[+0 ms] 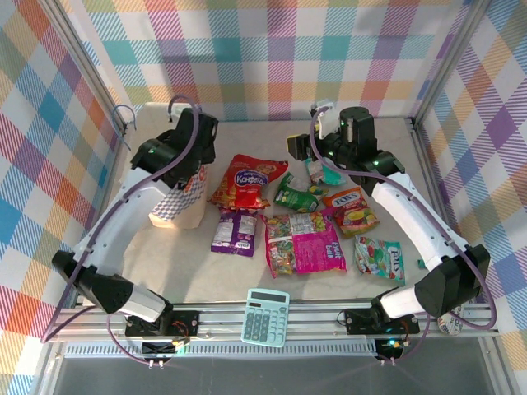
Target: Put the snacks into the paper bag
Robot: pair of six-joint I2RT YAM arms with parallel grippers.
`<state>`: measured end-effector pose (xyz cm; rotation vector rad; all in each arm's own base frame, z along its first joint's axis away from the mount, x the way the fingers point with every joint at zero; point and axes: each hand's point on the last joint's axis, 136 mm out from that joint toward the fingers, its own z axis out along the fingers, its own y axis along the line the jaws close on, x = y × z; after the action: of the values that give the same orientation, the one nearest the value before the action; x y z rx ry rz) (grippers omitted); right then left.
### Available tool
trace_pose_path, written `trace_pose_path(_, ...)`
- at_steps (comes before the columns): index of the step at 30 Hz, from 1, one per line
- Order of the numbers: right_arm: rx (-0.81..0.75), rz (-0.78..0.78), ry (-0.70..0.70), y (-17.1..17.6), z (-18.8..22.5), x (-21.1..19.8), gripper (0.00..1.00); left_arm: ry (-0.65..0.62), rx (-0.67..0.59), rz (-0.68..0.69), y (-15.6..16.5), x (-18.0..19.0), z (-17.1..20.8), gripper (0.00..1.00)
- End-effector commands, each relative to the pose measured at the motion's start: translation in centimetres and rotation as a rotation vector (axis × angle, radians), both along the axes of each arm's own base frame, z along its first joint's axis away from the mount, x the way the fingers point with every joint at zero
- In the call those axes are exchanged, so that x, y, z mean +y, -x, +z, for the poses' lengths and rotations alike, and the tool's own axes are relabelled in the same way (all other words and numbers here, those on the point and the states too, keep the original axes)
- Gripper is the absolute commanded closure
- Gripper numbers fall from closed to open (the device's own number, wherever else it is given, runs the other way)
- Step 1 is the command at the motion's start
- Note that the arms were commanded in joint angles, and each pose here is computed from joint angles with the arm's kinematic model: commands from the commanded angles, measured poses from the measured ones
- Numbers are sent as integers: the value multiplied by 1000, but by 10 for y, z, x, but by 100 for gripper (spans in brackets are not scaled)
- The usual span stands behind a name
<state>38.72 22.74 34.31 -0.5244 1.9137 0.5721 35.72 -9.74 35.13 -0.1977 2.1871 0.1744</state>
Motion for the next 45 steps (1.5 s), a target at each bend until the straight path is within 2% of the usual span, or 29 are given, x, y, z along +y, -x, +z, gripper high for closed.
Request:
trace_pose_path(1, 1, 4, -13, 0, 10, 1, 20, 33, 6, -39, 33, 9, 20, 27)
trace_pose_path(9, 100, 38, -5, 4, -20, 8, 20, 25, 12, 39, 78, 47, 21, 25)
trace_pose_path(12, 143, 50, -12, 6, -33, 11, 20, 41, 33, 4, 92, 51, 21, 24)
trace_pose_path(18, 223, 64, -31, 9, -60, 20, 20, 75, 35, 90, 117, 77, 17, 21)
trace_pose_path(24, 373, 69, -77, 6, -95, 37, 22, 123, 82, 88, 122, 78, 1, 21)
trace_pose_path(34, 657, 70, -97, 1, -157, 84, 24, 134, 38, 153, 132, 95, 7, 21)
trace_pose_path(41, 811, 86, -29, 18, -197, 123, 26, 116, 52, 180, 141, 104, 2, 20)
trace_pose_path(45, 881, 28, 15, 19, -220, 130, 29, 114, 47, 188, 144, 107, 3, 20)
